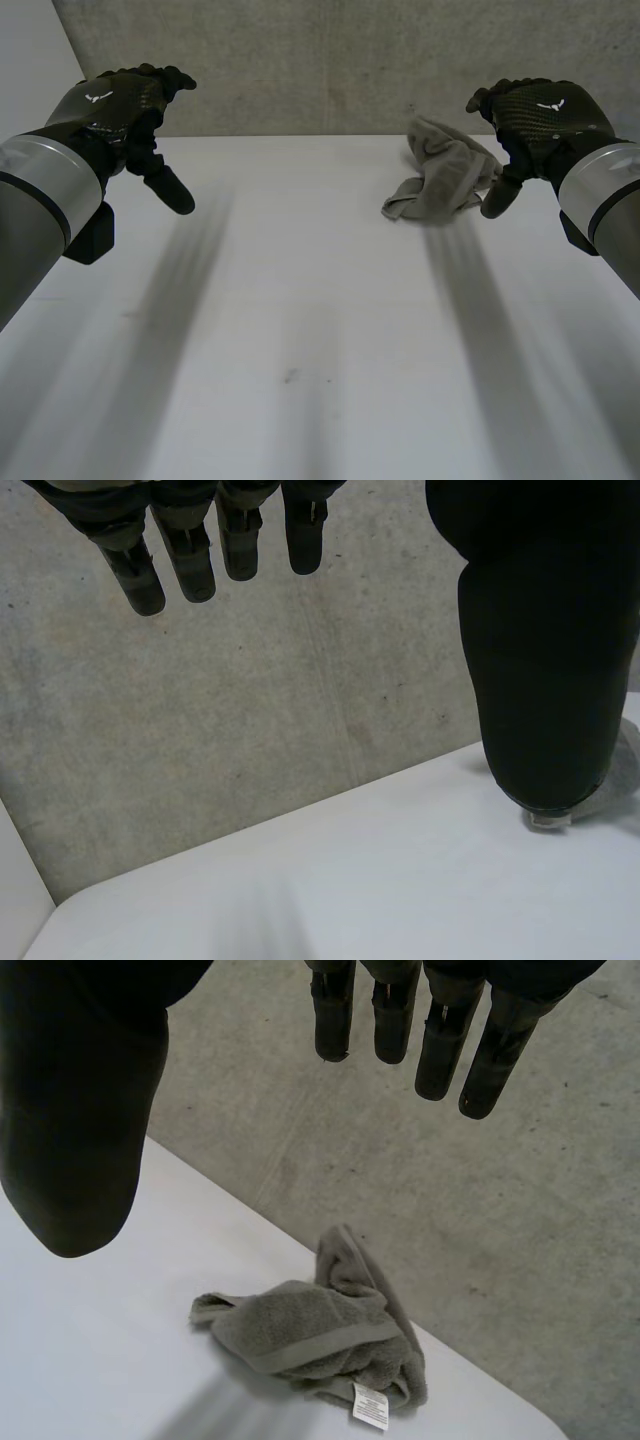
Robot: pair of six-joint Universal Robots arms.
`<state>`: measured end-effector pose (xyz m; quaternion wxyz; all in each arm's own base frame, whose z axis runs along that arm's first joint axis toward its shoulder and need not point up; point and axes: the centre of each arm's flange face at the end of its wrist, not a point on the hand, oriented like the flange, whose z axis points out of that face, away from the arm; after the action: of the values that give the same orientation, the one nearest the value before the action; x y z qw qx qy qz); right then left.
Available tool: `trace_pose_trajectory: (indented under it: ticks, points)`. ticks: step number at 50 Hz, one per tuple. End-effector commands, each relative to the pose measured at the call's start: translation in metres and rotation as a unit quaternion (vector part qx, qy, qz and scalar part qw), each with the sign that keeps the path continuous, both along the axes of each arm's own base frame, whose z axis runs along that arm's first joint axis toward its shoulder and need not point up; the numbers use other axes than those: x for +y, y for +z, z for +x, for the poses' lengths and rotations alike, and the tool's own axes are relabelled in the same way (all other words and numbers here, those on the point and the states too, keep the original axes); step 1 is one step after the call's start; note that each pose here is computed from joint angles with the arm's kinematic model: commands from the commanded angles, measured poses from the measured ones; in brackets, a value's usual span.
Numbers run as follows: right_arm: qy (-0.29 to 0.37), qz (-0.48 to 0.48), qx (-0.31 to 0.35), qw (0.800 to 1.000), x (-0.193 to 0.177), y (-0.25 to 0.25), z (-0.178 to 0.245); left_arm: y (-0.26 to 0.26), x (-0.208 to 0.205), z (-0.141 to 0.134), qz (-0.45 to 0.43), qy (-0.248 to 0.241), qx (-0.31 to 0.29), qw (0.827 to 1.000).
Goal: Fold the towel.
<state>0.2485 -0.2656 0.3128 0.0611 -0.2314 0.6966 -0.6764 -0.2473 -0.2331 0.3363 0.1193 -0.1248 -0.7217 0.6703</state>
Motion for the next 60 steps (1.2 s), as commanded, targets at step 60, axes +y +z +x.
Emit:
trace_pose_trajectory:
  ticks: [60]
  points:
    - [0.108, -0.02, 0.09, 0.99, -0.052, -0.053, 0.066, -0.038, -0.016, -0.009, 0.007, 0.0, -0.004, 1.0]
